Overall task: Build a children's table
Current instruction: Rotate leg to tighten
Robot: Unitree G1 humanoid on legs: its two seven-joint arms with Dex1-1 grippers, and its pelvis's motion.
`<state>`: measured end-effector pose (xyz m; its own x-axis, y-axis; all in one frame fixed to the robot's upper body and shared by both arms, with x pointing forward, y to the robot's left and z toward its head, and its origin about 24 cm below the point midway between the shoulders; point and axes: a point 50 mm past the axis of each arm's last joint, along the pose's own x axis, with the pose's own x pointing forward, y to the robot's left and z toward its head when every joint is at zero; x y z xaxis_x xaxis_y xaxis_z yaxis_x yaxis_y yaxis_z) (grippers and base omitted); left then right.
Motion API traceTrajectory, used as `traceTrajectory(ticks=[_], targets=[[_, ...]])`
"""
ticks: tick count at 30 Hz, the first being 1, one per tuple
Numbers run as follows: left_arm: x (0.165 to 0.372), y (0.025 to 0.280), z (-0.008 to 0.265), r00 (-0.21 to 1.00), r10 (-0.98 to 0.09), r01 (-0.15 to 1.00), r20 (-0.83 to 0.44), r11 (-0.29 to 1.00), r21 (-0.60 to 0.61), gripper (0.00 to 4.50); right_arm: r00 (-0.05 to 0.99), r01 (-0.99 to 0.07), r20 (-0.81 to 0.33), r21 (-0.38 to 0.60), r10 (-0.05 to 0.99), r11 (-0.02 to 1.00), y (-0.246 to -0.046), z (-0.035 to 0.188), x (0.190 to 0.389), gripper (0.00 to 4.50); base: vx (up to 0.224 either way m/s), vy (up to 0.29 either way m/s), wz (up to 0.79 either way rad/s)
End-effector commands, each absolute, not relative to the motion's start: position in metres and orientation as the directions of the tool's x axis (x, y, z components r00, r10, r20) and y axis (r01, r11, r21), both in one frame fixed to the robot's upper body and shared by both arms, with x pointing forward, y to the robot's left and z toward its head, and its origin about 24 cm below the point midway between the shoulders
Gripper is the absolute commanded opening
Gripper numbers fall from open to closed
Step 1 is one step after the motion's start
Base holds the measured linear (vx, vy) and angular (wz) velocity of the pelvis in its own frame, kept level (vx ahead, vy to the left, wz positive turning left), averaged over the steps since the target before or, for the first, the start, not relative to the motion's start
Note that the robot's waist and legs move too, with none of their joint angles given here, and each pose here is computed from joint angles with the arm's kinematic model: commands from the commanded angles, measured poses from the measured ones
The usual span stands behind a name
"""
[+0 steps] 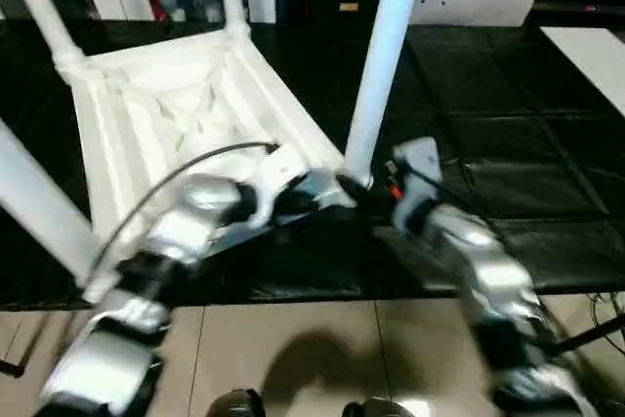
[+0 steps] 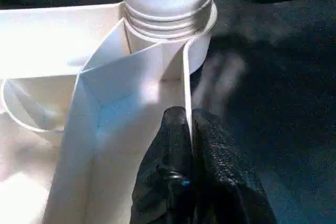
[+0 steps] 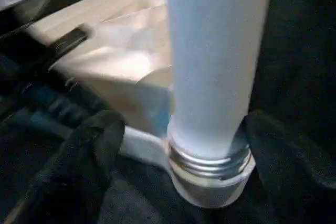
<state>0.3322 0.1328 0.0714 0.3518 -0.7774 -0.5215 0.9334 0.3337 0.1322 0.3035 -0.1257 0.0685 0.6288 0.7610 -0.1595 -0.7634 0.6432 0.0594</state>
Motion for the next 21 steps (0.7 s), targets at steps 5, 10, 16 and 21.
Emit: traceTrajectory(ticks=[5,10,16,21], targets=[[0.312,0.136,0.064,0.096,-0.792,0.995,-0.603,0.054,0.086,0.0,0.431,-0.899,-0.178,0.002,0.885,0.438,-0.133,0.077,0.293,4.45,0.0,0.0,0.0],[0.301,0.139,0.068,-0.072,-0.787,0.991,-0.613,-0.127,0.047,0.0,0.275,-0.96,-0.174,0.007,0.945,0.281,-0.144,0.082,0.288,4.45,0.0,0.0,0.0],[0.296,0.136,0.071,-0.153,-0.768,0.974,-0.622,-0.225,0.038,0.0,0.126,-0.99,-0.218,0.041,0.968,0.138,-0.148,0.081,0.284,3.94,0.0,0.0,0.0],[0.295,0.135,0.072,-0.184,-0.762,0.966,-0.62,-0.258,0.031,0.0,0.03,-0.996,-0.23,0.07,0.973,0.047,-0.148,0.082,0.282,3.57,0.0,0.0,0.0]])
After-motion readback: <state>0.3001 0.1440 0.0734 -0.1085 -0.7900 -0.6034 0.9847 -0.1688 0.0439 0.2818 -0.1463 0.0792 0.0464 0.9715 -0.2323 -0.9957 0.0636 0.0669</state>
